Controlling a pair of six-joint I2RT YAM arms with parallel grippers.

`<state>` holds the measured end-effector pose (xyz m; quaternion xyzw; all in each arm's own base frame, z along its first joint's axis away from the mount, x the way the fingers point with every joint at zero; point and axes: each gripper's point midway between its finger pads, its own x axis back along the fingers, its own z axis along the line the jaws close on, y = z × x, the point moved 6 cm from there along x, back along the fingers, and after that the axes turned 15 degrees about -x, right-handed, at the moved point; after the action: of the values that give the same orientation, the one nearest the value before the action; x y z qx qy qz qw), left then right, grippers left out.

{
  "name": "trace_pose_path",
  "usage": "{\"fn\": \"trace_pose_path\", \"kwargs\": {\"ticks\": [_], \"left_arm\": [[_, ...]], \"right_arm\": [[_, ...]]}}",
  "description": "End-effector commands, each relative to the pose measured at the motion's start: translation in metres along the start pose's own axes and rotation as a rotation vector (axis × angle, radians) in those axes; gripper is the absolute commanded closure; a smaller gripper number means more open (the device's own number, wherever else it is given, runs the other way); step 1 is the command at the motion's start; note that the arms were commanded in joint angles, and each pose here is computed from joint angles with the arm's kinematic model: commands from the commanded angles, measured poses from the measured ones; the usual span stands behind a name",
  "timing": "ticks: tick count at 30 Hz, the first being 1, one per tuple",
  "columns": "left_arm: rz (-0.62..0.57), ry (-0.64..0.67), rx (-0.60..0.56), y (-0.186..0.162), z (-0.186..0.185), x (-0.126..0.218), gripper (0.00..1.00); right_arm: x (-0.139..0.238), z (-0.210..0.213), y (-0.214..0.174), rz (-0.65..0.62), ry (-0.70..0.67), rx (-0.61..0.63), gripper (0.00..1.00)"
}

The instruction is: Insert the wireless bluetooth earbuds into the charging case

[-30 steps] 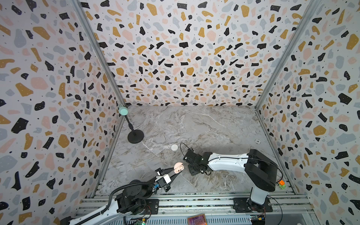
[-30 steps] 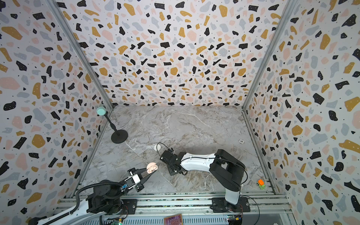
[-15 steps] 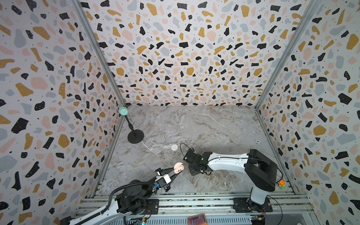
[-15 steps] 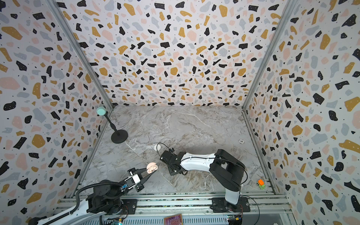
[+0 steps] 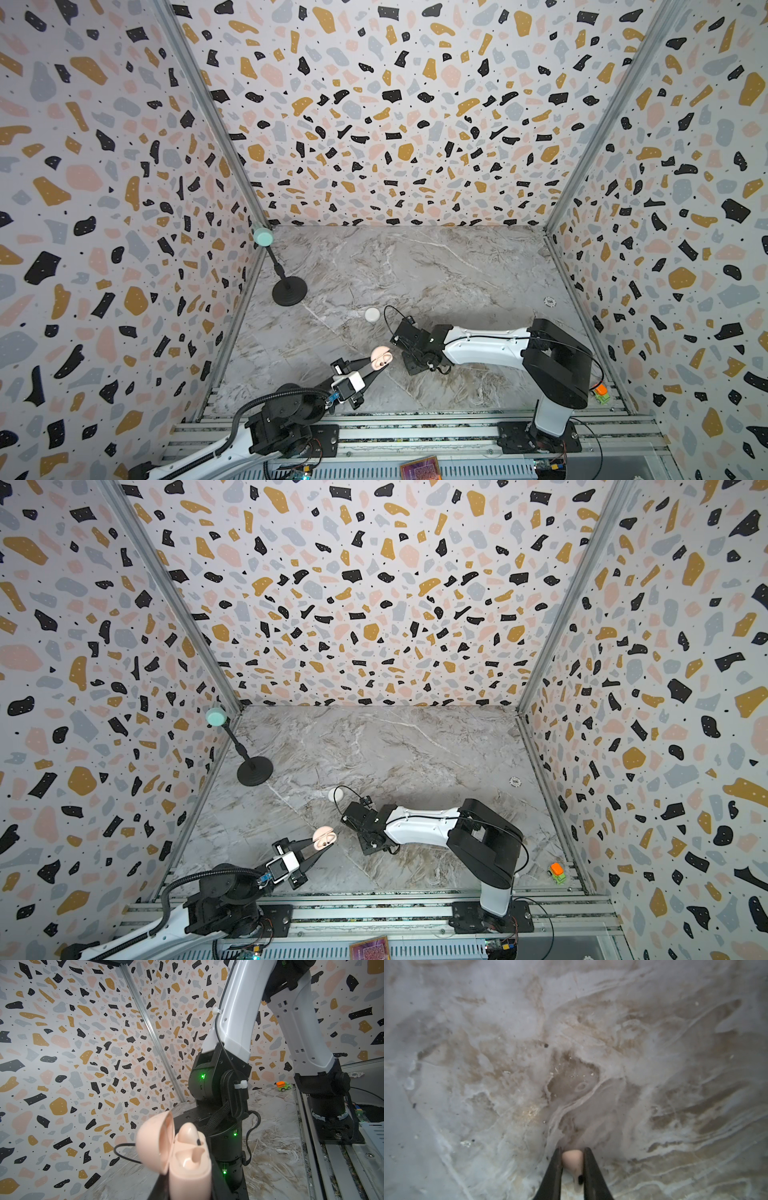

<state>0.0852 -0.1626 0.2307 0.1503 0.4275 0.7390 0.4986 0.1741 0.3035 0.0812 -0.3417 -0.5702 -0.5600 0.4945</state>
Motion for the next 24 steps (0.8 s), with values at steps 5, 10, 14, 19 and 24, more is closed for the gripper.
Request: {"fn": "trace_pose_path", "kwargs": {"ticks": [5, 10, 14, 19, 24], "left_arm": [[0.005, 0.047, 0.017, -0.001, 0.005, 0.000, 1.00], [0.028, 0.111, 0.064, -0.003, 0.013, 0.000, 1.00], [0.049, 0.150, 0.107, -0.005, 0.018, 0.000, 1.00], [0.064, 0.190, 0.164, -0.007, 0.022, -0.003, 1.00], [0.077, 0.225, 0.241, -0.010, 0.025, -0.006, 1.00]], "right_arm": [[0.035, -0.004, 0.012, -0.117, 0.055, -0.032, 0.87], [0.063, -0.001, 0.022, -0.209, 0.153, -0.052, 0.87], [0.090, 0.000, 0.030, -0.288, 0.236, -0.068, 0.87], [0.131, 0.003, 0.038, -0.399, 0.328, -0.081, 0.87], [0.171, 0.007, 0.044, -0.490, 0.441, -0.094, 0.87]]}}
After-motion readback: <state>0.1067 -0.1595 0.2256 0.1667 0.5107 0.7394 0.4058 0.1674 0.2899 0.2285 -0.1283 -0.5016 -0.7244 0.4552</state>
